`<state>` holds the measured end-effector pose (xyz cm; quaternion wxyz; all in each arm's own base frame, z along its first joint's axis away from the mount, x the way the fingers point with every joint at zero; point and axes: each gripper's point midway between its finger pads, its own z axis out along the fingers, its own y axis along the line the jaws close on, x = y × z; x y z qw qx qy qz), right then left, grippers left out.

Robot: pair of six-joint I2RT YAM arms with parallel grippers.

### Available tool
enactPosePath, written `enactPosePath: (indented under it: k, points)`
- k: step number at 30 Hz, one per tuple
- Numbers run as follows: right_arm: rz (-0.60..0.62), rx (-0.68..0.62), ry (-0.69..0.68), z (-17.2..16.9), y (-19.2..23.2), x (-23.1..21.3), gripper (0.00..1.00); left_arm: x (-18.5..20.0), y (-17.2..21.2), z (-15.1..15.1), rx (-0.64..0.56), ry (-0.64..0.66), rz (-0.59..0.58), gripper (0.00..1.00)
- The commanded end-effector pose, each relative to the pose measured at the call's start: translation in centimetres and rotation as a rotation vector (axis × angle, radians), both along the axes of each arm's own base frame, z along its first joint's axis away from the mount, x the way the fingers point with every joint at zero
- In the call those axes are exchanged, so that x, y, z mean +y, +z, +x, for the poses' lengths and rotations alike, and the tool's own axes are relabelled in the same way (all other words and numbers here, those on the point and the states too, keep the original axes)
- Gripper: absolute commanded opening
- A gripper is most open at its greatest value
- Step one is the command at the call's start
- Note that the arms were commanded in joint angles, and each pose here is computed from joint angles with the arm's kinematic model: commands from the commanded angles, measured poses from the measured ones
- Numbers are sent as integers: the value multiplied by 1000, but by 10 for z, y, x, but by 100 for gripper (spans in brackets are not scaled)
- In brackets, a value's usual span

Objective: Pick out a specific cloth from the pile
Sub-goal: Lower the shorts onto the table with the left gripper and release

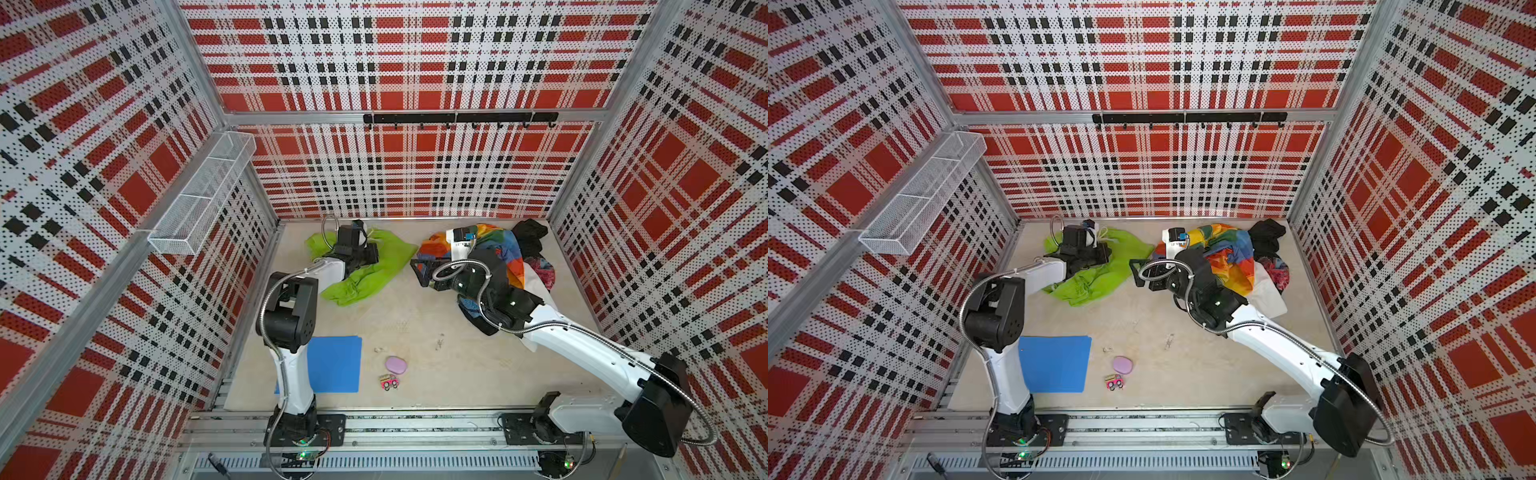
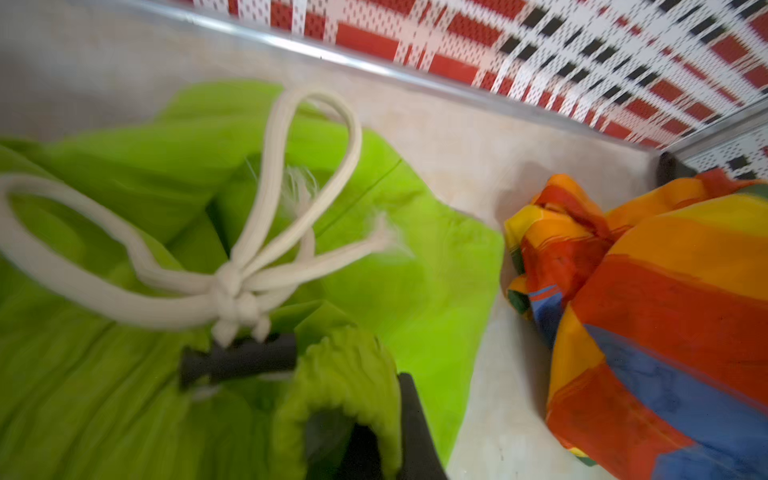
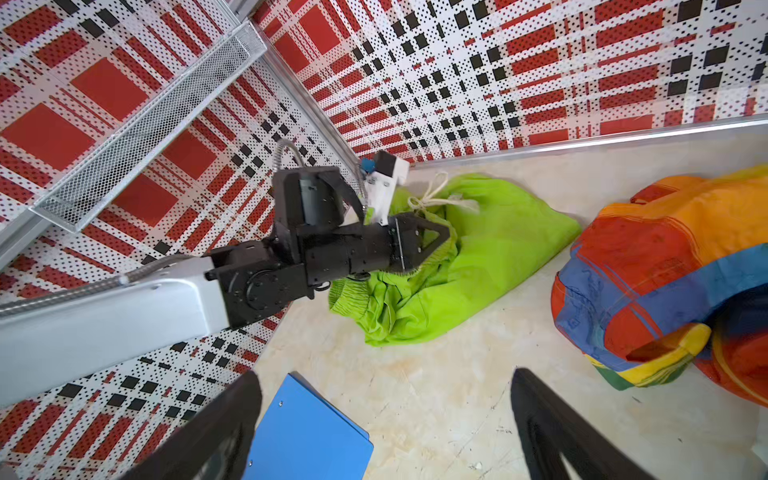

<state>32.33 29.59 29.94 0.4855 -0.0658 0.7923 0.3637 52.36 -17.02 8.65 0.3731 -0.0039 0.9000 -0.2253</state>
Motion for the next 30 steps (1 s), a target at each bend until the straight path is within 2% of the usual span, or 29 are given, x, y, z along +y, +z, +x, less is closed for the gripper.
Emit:
enactPosePath:
  k: [1, 6, 9, 13, 15, 19, 26, 30]
  points:
    - [11, -46, -12, 0, 13, -6, 100, -17, -9, 7, 31, 5, -2, 1]
    - [-28, -28, -28, 0, 4, -12, 100, -8, -36, 14, 110, 75, 42, 13]
    - [-38, -20, -33, -2, 1, -18, 100, 13, -45, 17, 141, 157, 91, 14]
    - [-55, -16, -50, -4, 0, -28, 100, 39, -44, 18, 156, 248, 117, 15]
    - [-59, -16, -46, -5, 0, -32, 100, 53, -40, 20, 156, 265, 95, 21]
    - [-52, -29, 4, -7, 3, -32, 100, 49, -13, 25, 80, 225, 38, 28]
    - [-68, -63, 95, -17, 9, -34, 100, 53, 34, 30, 5, 206, -18, 51]
    - [-121, -58, 120, -26, 0, -40, 100, 60, 85, 17, -67, 201, -4, 81]
